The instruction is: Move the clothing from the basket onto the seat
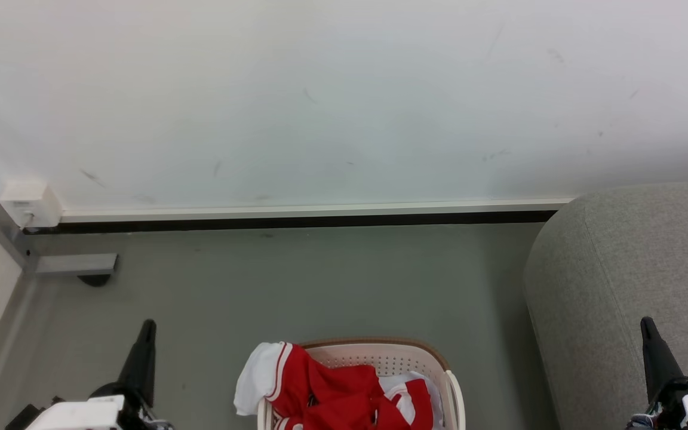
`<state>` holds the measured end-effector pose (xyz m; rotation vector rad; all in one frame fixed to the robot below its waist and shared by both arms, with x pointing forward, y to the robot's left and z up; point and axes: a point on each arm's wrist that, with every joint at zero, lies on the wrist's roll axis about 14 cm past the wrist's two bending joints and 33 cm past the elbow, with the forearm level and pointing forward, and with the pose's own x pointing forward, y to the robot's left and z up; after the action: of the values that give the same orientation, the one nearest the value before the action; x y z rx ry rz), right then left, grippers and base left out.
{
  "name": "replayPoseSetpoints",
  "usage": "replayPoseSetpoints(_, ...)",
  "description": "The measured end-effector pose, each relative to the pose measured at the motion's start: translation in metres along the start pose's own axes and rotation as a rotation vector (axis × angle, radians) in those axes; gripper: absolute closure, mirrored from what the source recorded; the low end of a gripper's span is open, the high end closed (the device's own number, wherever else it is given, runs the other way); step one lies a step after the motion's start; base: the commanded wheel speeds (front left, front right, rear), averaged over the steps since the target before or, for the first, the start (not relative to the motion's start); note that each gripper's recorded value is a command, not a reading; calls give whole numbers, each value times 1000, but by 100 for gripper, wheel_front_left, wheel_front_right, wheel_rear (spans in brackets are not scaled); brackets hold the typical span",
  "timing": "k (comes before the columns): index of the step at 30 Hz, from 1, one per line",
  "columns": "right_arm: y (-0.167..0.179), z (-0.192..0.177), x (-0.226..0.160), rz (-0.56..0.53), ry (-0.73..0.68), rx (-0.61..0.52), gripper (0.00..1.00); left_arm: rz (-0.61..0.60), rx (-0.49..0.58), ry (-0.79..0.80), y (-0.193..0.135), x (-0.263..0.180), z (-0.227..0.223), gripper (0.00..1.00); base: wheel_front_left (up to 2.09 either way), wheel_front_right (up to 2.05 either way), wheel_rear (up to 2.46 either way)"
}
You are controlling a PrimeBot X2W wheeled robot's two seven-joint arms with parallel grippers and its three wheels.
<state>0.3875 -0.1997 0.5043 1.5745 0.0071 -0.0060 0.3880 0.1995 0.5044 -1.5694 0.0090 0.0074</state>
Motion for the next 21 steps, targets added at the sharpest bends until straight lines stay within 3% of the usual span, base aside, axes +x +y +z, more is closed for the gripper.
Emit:
replayPoseSetpoints(1, 0, 0, 0, 0, 0, 0, 0, 0, 0, 0, 0, 0, 0, 0, 0, 0, 0)
replayPoseSetpoints(6, -20, -4, -9, -59, 0, 11, 0, 68, -9, -3, 22, -9, -2, 0, 0, 0, 0)
replayPoseSetpoints(11, -21, -7, -8, -62, -2, -12, 0, 67, 7, -7, 22, -9, -5, 0, 0, 0, 0)
replayPoseSetpoints(21, -16, -16, -6, -50, 19, -233, 0, 64, 116, -23, 18, -9, -5, 0, 0, 0, 0)
